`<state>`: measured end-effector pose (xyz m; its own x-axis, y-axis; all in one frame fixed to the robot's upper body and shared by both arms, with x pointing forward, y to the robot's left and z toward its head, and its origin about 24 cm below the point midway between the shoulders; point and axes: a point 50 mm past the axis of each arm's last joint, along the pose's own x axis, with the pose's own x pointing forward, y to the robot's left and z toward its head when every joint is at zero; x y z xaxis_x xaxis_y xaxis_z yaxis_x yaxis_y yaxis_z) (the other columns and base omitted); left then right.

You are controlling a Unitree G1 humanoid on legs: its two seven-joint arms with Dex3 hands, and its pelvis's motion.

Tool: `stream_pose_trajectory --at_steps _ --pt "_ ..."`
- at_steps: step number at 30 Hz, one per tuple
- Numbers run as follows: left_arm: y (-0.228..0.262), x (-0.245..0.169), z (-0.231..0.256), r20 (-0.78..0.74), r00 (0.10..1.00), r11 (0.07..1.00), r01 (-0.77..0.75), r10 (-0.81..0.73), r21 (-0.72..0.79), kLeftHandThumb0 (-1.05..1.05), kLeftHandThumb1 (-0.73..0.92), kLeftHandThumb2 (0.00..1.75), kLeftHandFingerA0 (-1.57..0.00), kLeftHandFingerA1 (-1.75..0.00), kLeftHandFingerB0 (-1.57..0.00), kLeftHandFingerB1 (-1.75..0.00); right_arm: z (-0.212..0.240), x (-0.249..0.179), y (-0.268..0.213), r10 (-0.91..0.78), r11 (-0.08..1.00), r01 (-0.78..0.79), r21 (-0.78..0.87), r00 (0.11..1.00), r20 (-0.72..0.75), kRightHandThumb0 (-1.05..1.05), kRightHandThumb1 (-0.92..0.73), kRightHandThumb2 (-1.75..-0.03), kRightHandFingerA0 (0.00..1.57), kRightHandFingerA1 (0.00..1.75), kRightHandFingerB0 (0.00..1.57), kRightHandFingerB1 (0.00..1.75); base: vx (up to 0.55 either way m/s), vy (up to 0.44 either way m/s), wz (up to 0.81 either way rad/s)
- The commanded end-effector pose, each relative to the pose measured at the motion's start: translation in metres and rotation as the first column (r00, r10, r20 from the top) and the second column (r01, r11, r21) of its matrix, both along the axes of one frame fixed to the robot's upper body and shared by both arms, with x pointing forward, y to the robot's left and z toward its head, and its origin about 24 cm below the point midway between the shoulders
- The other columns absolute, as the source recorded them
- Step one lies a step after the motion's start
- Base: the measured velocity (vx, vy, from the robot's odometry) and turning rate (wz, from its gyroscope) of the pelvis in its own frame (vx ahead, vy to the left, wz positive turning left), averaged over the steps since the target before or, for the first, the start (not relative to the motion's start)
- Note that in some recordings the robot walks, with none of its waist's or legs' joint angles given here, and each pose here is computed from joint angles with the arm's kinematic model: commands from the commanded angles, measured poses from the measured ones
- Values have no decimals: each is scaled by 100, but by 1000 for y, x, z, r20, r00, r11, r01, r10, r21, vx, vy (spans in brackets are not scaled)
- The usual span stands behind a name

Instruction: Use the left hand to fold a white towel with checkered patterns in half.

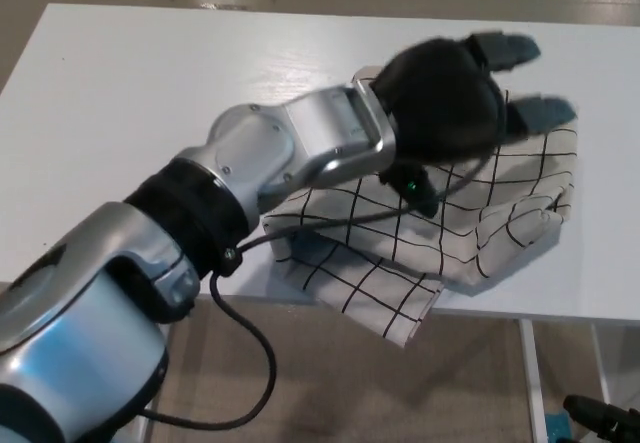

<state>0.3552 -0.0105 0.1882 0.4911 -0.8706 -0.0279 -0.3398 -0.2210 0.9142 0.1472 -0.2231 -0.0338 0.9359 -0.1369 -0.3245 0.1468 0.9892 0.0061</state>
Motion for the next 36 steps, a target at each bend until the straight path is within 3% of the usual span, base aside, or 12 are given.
stream_pose_trajectory --at_steps 1,3,4,9,12,18,26,29,30,31,32,36 --pt "90 -19 195 -459 833 713 -118 -308 -692 -96 52 77 0 0 0 -11 -5 -11 -9 -11 1000 11 8 999 -38 -31 -54 -55 49 57 61 53 0 0 0" --pt "109 -25 210 -446 841 697 -121 -306 -706 -94 66 60 0 -3 0 -14 -5 -12 -10 -19 999 20 27 999 -36 -31 -54 -55 47 57 59 53 0 0 0" --pt "120 -28 216 -464 831 693 -139 -306 -707 -89 50 93 0 -1 0 -9 -5 -13 -11 -23 999 24 35 999 -38 -32 -54 -55 46 57 58 53 0 0 0" --pt "166 -46 219 -457 852 691 -171 -255 -702 -88 49 94 0 -1 0 -10 2 -14 -22 -51 998 52 20 998 -32 -35 -54 -55 45 56 57 51 0 0 0" --pt "186 -53 207 -452 855 682 -173 -255 -711 -91 65 60 0 -7 0 -14 7 -13 -27 -83 996 83 14 996 -14 -36 -54 -55 45 57 57 51 0 0 0" --pt "244 -100 140 -506 816 642 -233 -279 -730 -79 46 91 0 -10 0 -19 23 -4 -49 -201 979 202 -10 977 67 -33 -53 -55 48 62 60 54 0 0 0" --pt "293 -164 53 -577 764 496 -396 -289 -773 -71 43 81 -2 -14 -6 -11 43 5 -72 -277 958 285 -37 950 142 -34 -53 -55 48 65 58 54 0 0 0" --pt "317 -177 19 -654 630 375 -537 -419 -756 -34 16 81 -2 -49 0 -48 48 6 -79 -286 952 299 -61 944 165 -34 -52 -55 47 65 57 53 0 0 0" --pt "324 -179 10 -674 577 348 -581 -461 -736 -69 39 70 -26 -43 -19 -36 49 6 -80 -285 952 299 -63 943 170 -35 -52 -55 47 64 56 53 0 0 0" --pt "332 -179 -3 -694 496 322 -639 -522 -698 -58 35 76 -48 -56 -30 -43 50 5 -80 -282 953 297 -65 943 175 -35 -52 -55 47 64 55 53 0 0 0" --pt "343 -180 -19 -721 333 338 -713 -608 -615 -62 42 54 -65 -53 -61 -45 50 5 -80 -279 954 294 -63 944 179 -36 -53 -55 46 64 54 53 0 0 0" --pt "358 -184 -41 -687 -9 443 -771 -726 -458 -57 44 54 -75 -59 -70 -51 49 3 -80 -278 955 291 -52 944 176 -36 -53 -55 46 64 54 53 0 0 -2"
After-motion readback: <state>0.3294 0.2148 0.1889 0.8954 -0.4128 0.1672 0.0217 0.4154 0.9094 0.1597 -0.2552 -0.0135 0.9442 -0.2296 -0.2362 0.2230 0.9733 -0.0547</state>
